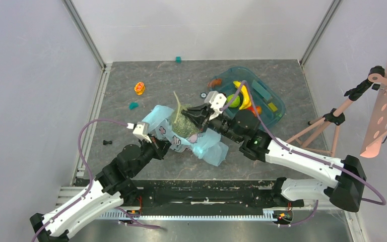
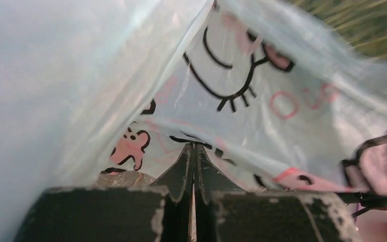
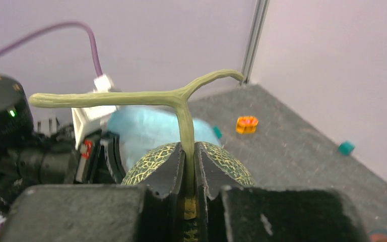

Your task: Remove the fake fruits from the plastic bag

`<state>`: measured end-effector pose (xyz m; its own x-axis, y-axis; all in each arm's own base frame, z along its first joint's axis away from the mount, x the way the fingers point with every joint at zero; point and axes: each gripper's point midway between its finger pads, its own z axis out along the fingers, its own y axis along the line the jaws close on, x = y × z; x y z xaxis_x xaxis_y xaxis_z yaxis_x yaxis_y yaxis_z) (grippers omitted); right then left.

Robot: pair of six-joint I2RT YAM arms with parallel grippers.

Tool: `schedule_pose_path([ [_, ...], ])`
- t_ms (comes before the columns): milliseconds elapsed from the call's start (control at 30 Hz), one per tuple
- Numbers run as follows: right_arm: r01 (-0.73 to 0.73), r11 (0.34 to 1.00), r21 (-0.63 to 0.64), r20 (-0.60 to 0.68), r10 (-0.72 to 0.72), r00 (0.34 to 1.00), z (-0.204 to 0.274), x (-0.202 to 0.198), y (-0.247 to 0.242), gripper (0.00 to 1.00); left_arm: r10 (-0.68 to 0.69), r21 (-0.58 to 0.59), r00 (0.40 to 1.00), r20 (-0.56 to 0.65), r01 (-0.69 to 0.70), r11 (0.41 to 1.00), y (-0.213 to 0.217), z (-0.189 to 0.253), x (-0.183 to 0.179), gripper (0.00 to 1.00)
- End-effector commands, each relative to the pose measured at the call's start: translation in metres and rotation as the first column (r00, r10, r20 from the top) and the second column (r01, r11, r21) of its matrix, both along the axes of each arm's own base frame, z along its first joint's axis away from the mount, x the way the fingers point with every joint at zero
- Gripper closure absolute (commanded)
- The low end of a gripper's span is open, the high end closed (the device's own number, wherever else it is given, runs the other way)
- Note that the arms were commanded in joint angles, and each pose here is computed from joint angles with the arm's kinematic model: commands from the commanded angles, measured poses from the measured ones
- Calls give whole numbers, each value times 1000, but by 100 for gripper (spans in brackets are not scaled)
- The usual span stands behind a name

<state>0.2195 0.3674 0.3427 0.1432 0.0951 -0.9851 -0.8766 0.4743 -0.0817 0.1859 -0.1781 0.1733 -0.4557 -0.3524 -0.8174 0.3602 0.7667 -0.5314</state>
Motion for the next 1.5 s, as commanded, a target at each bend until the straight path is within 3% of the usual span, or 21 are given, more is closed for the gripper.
schedule_pose_path([
  [0,-1,982,188,131,-24,991,84,-10,-16,92,-24,-14,998,66,25,1000,-4,25,2,98],
  [367,8,978,207,133,-36,991,90,-12,-24,90,-14,-5,998,60,14,1000,-1,21,1,98],
  [500,120,971,206,80,-139,987,108,4,-36,96,-11,-2,998,56,11,1000,-1,22,2,98],
  [733,401,915,44,-16,-401,916,101,66,-64,100,20,17,999,48,-21,1000,8,30,2,98],
  [1100,692,663,-286,-56,-733,678,-2,182,-168,100,109,32,992,67,-111,993,44,82,-8,98],
  [1233,737,562,-375,-70,-810,582,-46,202,-212,100,114,35,986,119,-119,992,50,112,-9,97],
  [1467,772,410,-486,-92,-902,422,-105,225,-289,100,99,136,978,181,-125,983,40,141,10,95],
])
